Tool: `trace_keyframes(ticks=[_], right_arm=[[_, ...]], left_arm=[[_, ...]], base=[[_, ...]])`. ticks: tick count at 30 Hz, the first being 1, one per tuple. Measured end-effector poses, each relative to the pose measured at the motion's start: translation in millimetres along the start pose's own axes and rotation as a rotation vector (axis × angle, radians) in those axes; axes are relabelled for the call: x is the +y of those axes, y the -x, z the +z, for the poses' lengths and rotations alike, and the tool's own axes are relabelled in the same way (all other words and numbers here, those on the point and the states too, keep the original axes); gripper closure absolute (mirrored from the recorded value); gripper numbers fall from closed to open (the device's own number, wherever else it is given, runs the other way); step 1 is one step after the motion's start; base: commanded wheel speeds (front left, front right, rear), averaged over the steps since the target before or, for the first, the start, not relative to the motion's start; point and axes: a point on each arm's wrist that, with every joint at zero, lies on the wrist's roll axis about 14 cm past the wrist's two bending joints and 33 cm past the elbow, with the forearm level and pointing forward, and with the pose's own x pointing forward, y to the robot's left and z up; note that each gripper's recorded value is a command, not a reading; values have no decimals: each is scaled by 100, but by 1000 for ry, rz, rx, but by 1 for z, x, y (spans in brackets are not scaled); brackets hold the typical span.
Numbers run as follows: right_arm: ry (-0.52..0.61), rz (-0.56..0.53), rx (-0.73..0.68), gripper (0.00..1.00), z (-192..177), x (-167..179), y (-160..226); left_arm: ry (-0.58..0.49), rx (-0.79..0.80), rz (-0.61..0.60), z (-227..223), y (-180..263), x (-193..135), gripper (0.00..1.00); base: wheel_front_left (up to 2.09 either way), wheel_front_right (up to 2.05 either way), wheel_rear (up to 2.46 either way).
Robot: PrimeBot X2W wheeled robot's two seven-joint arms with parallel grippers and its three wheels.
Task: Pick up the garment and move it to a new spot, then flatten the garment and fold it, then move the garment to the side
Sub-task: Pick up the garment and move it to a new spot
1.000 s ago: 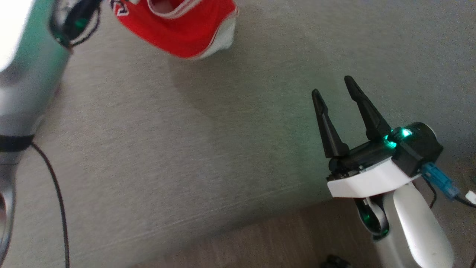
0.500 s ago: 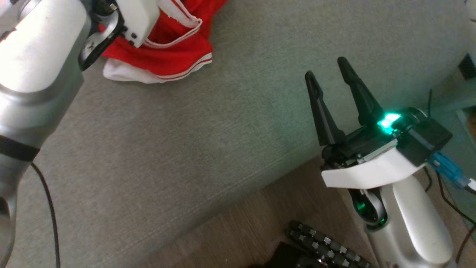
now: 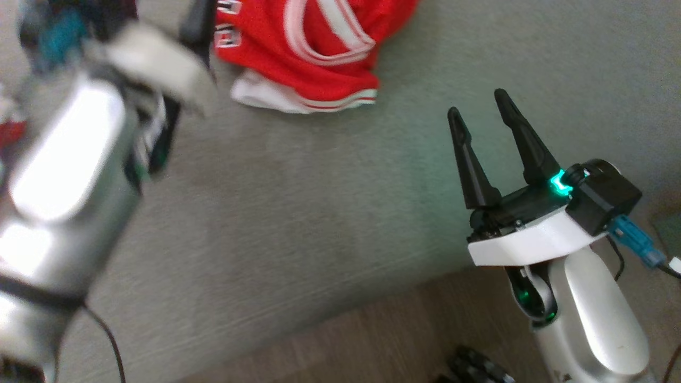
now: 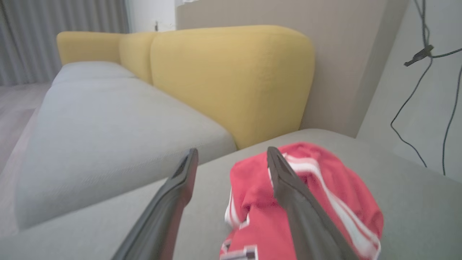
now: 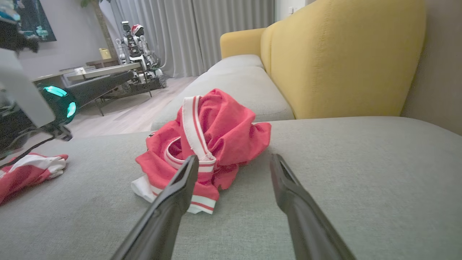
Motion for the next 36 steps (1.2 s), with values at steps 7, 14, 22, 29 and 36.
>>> trace_keyframes(ticks=[7,14,22,29,36], right_arm=[[-21,60,36,0,-13,25,7],[-10,154,11,0,-4,59,9],[17,198,1,0,5,75,33],[24,185,25,0,0,71,58],[27,166,3,0,8,65,65]], left_arm=[[29,5,344,12,125,31,0],[-46,-67,565,46,217,26,0],[-70,-86,592,56,262,-7,0],[-76,-38,581,43,281,-23,0],[-81,-39,553,42,279,-33,0]], base=[[0,0,0],[0,0,0],[0,0,0],[0,0,0],[0,0,0]])
